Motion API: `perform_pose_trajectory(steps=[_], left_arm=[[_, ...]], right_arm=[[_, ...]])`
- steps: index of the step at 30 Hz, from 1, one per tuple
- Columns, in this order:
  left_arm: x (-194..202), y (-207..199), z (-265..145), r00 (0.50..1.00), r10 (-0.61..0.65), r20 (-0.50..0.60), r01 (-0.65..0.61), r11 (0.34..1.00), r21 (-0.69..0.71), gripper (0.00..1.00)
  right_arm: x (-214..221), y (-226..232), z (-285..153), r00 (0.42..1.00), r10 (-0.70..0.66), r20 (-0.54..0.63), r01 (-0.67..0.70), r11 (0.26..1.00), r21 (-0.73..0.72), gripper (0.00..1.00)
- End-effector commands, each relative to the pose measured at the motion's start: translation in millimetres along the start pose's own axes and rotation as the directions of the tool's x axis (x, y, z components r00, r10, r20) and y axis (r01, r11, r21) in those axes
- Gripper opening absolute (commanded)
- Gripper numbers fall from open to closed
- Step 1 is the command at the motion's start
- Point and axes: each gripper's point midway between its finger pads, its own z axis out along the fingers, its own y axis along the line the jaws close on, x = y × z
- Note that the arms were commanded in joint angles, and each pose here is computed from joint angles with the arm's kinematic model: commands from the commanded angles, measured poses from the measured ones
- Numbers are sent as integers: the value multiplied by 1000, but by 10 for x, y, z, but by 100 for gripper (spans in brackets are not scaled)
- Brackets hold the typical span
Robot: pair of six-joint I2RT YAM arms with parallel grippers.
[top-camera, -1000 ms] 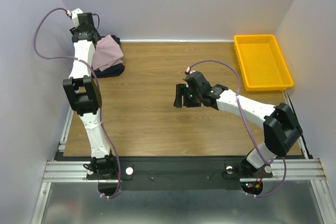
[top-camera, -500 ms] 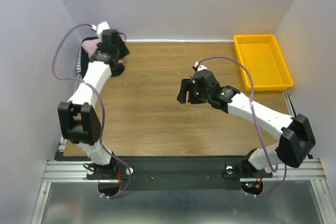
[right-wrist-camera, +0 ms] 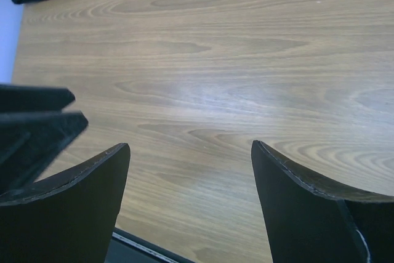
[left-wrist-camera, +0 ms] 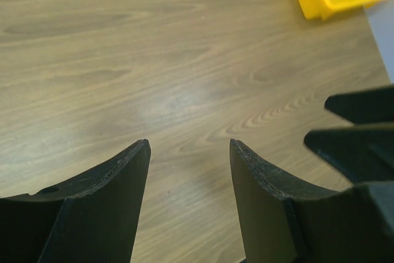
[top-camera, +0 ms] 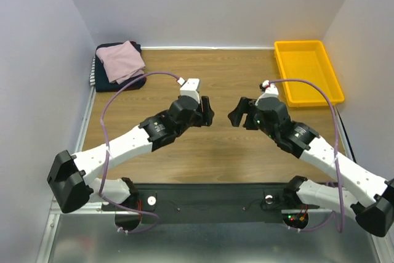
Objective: Fold and stack the tank tops
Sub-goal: Neatly place the folded tank top to the corner
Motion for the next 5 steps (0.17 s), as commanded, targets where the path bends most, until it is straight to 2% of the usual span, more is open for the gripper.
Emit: perform_pose_trajectory(steps=[1,5], left_arm=[[-114,-73,-52,997,-19,76,19,1000,3,66],[-144,-112,-66,997,-10,80,9,1000,17,66]], right_arm=[[-30,-192,-79,998,36,59,-40,997,59,86],[-47,-252,-90,996,37,80,-43,996,81,87]])
